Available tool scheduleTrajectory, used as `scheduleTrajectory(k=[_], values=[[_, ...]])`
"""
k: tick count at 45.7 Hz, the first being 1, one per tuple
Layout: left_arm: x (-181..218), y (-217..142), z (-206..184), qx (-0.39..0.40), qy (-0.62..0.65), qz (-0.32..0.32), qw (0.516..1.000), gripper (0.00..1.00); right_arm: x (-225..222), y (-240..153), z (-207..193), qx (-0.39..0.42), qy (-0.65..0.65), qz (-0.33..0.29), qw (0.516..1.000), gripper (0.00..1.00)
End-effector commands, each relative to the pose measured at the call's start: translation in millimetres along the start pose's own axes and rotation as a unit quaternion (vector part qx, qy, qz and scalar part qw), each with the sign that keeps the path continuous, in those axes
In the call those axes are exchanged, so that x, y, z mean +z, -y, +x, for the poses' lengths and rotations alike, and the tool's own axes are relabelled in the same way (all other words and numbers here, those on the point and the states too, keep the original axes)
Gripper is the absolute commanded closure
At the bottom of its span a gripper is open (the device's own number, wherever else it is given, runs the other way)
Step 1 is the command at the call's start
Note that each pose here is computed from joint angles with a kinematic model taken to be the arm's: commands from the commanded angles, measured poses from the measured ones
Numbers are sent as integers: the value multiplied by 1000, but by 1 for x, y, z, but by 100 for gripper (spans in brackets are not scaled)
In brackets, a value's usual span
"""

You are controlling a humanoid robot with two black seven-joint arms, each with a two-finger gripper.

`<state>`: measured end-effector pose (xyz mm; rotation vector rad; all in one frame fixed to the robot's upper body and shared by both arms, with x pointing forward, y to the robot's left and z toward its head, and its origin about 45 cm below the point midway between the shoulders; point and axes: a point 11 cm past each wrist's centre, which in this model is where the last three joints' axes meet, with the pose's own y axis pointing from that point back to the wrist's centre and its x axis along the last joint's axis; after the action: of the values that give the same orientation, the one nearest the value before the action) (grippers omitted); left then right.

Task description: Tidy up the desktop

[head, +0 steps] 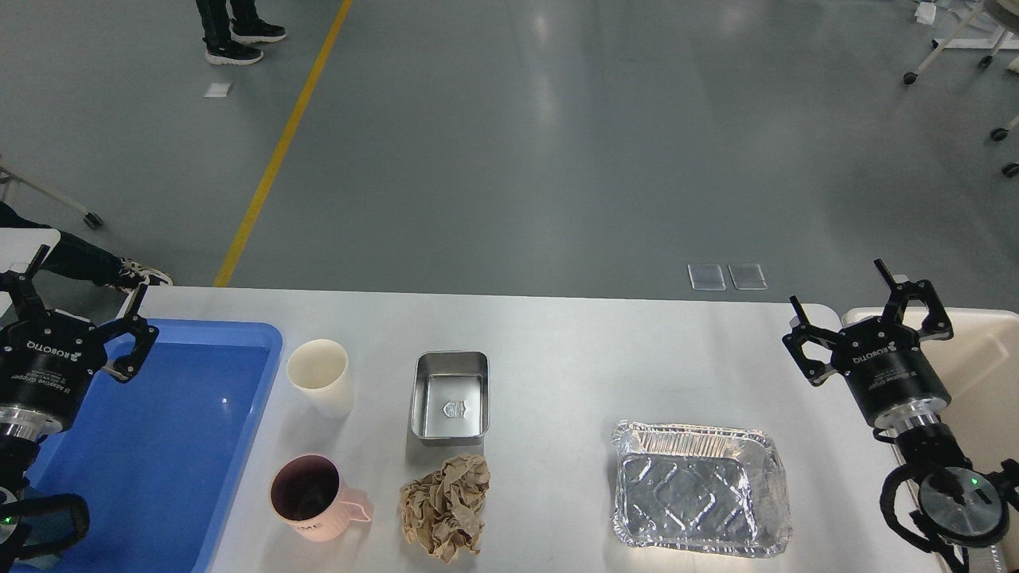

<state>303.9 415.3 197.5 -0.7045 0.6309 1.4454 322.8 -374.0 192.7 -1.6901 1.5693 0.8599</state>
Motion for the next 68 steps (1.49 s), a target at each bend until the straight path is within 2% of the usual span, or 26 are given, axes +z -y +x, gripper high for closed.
scheduleTrajectory(k=[1, 18, 31, 40, 44, 49, 59, 68], values=[[-1, 0, 0, -1, 0, 1, 1000, 3, -1, 0, 0, 0, -1, 1, 1000, 0], [-1, 1, -1, -3, 0, 0, 1000, 3, 0, 0, 0, 0, 0, 0, 1000, 0], [7, 0, 5, 24, 12, -38, 999, 3, -1, 0, 0, 0, 0, 1, 1000, 0], [4, 0, 4, 21, 10, -35, 999, 3, 0, 1, -1, -2, 2, 1, 1000, 0], [-1, 0, 3, 23, 16, -17, 999, 3, 0, 1, -1, -1, 1, 1, 1000, 0], [-11, -1, 0, 16, 51, 41, 998, 3, -1, 1, -1, -3, -1, 1, 1000, 0], [1, -2, -16, 1, 99, 90, 991, 3, -1, 2, -8, -13, 1, 0, 1000, 0], [13, -29, 5, 52, 145, 124, 980, 3, 0, 2, -9, -14, 1, -2, 1000, 0]])
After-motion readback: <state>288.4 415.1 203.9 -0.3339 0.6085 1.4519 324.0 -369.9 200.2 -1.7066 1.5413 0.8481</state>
